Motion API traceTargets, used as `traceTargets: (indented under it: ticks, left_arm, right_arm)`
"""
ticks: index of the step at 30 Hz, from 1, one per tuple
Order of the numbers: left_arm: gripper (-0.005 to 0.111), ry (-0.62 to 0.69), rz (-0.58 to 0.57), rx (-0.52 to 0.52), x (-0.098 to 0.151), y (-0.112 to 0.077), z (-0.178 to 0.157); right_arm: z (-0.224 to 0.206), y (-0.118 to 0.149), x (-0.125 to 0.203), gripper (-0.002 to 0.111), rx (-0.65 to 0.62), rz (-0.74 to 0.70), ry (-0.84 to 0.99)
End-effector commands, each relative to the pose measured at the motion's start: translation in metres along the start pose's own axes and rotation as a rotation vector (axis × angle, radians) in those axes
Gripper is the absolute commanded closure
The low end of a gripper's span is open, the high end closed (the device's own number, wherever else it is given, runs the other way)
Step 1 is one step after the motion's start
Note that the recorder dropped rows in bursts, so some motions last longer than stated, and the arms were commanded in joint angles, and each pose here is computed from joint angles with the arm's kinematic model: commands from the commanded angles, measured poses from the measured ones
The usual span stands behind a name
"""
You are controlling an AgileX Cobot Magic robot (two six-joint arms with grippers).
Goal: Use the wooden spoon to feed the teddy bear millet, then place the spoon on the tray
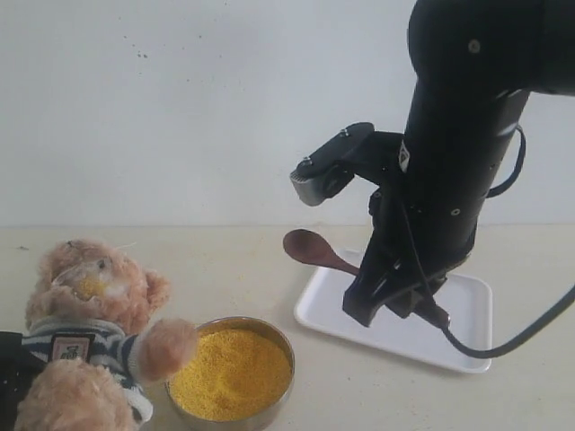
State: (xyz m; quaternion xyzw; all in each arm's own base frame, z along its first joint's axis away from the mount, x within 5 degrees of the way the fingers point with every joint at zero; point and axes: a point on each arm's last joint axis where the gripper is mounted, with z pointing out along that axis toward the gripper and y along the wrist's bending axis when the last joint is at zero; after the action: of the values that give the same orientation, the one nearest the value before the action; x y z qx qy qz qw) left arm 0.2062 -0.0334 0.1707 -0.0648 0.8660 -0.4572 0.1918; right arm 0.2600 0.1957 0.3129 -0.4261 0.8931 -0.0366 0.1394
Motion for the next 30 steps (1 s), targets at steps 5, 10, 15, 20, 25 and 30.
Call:
traceTargets:
  ticks: [5, 10, 15, 20, 25, 30]
  left_arm:
    - [0.103, -0.012, 0.061, 0.053, -0.001, -0.007, -0.001]
    - [0.103, -0.022, 0.08, 0.039, -0.002, -0.005, -0.001]
    - [0.103, -0.106, 0.029, 0.116, -0.002, -0.009, -0.001]
    - [0.103, -0.174, 0.032, 0.14, -0.007, -0.011, -0.002]
    - [0.103, -0.228, 0.06, 0.144, -0.014, -0.013, -0.003]
    - [0.103, -0.252, 0.11, 0.108, -0.022, -0.013, -0.005]
  right_arm:
    - [0.007, 0.001, 0.011, 0.108, 0.003, 0.01, 0.042]
    - [0.003, -0.006, 0.012, 0.108, 0.071, -0.057, 0.045]
    - [0.007, 0.0, 0.01, 0.108, 0.029, -0.041, 0.044]
    - [0.011, 0.02, 0.0, 0.108, 0.054, -0.132, 0.053]
    - [0.014, 0.032, -0.032, 0.108, 0.305, -0.333, 0.052]
    - [0.033, 0.046, -0.066, 0.108, 0.379, -0.438, 0.058]
